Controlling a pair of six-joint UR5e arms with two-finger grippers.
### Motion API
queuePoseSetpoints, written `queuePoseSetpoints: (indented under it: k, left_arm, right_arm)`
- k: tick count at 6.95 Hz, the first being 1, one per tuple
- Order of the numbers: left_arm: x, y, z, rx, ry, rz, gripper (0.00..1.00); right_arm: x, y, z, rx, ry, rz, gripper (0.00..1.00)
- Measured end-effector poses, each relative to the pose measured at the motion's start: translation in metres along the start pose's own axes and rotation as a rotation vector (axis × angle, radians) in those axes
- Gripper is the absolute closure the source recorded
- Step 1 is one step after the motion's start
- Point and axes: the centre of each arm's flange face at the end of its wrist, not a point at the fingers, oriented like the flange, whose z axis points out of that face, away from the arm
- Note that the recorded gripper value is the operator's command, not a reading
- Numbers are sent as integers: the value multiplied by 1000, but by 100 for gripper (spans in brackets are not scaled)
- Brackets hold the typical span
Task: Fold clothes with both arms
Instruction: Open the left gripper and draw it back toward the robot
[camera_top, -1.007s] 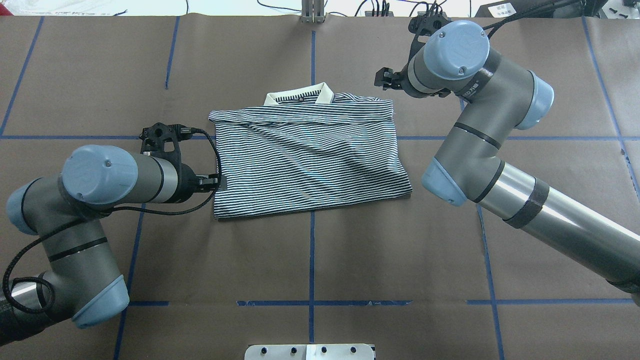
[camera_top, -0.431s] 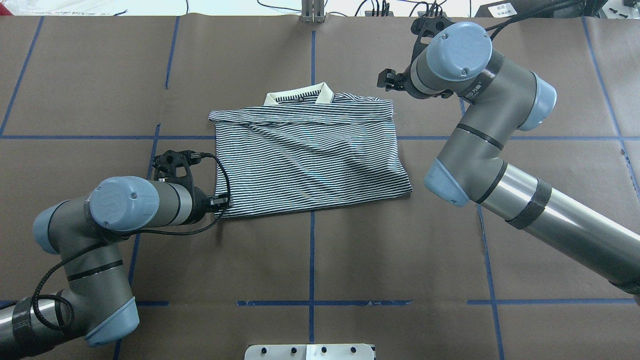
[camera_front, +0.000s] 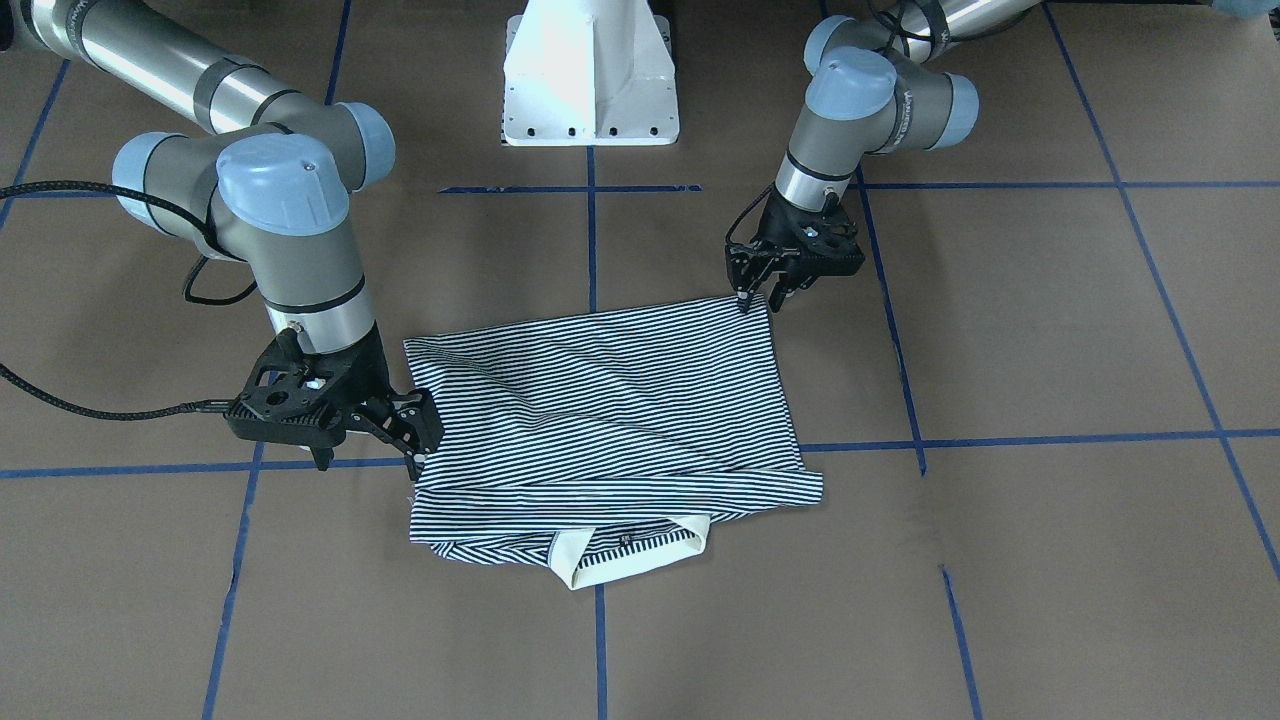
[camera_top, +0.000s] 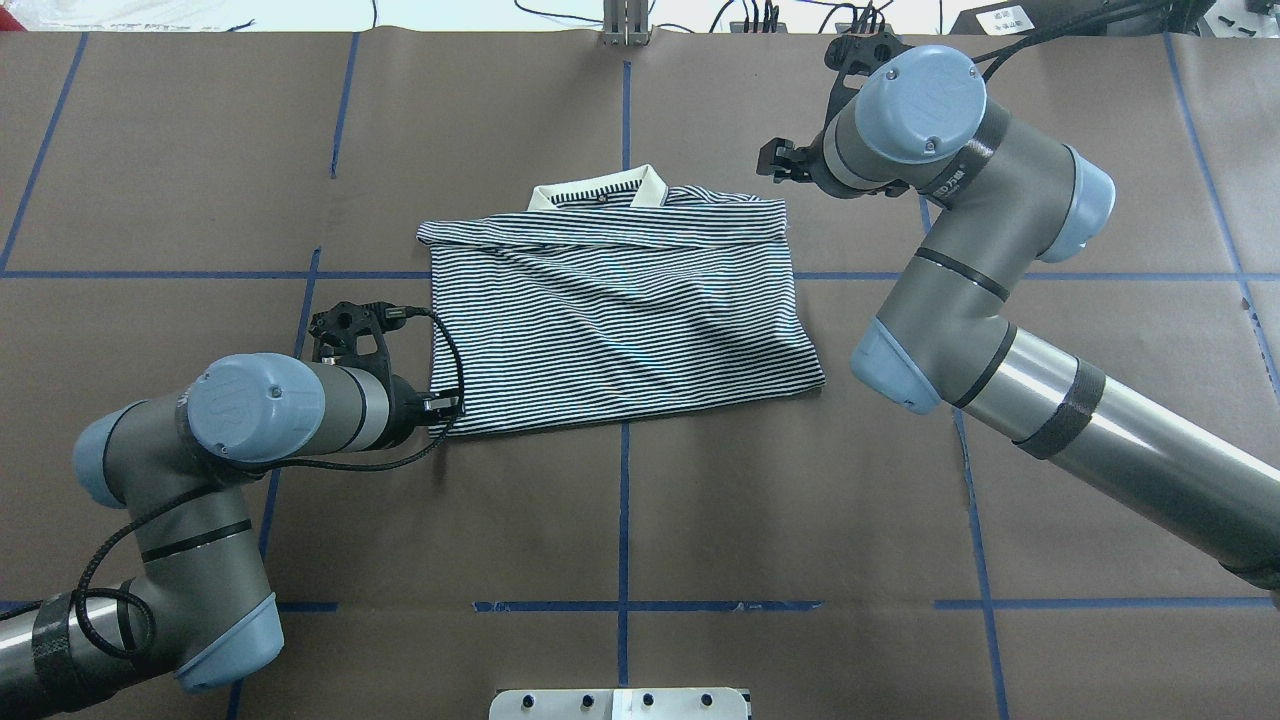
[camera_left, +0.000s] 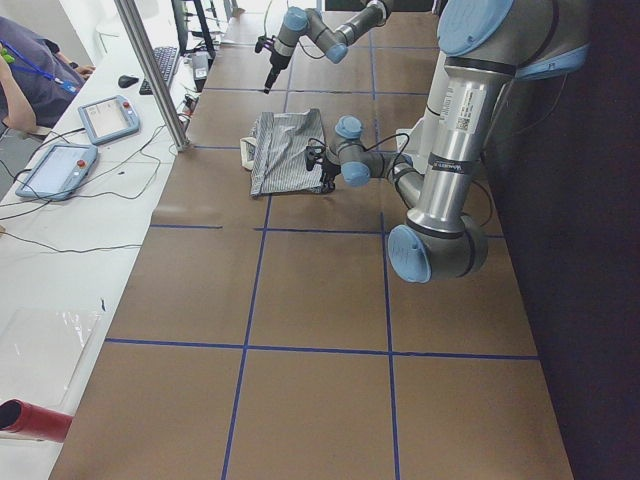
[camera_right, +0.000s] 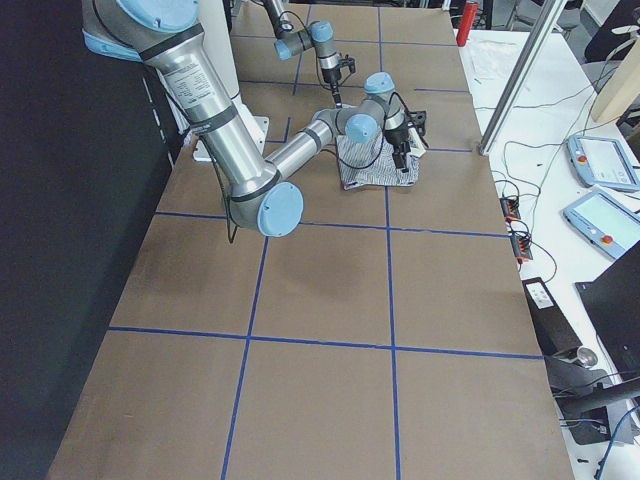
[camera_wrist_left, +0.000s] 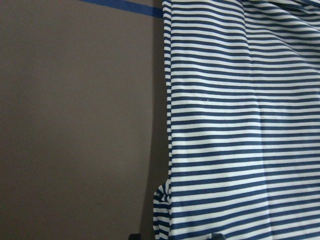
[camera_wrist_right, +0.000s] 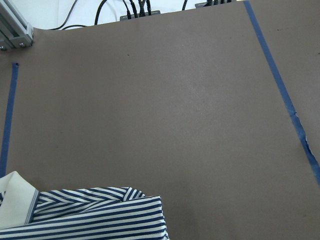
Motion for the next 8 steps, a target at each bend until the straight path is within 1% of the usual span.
queuePoseSetpoints:
  k: [1,2,5,6,7,8]
  left_arm:
    - [1,4,2,-6,0,4,86]
    - [4,6,2,-9,3,6,100]
    - [11,7,-2,-7,14,24,100]
    - [5,0,-5,3,9,52,100]
    - [-9,-18,-8,28,-10,97,100]
    - [-27,-49,-9,66,-43,140,100]
  right_arm:
    - [0,0,0,0,0,0,0]
    - [0,-1,0,1,1,1,0]
    - [2,-2,0,2,3,2,0]
    - [2,-3,0,3,3,2,0]
    - [2,-3,0,3,3,3,0]
    - [2,-3,0,2,3,3,0]
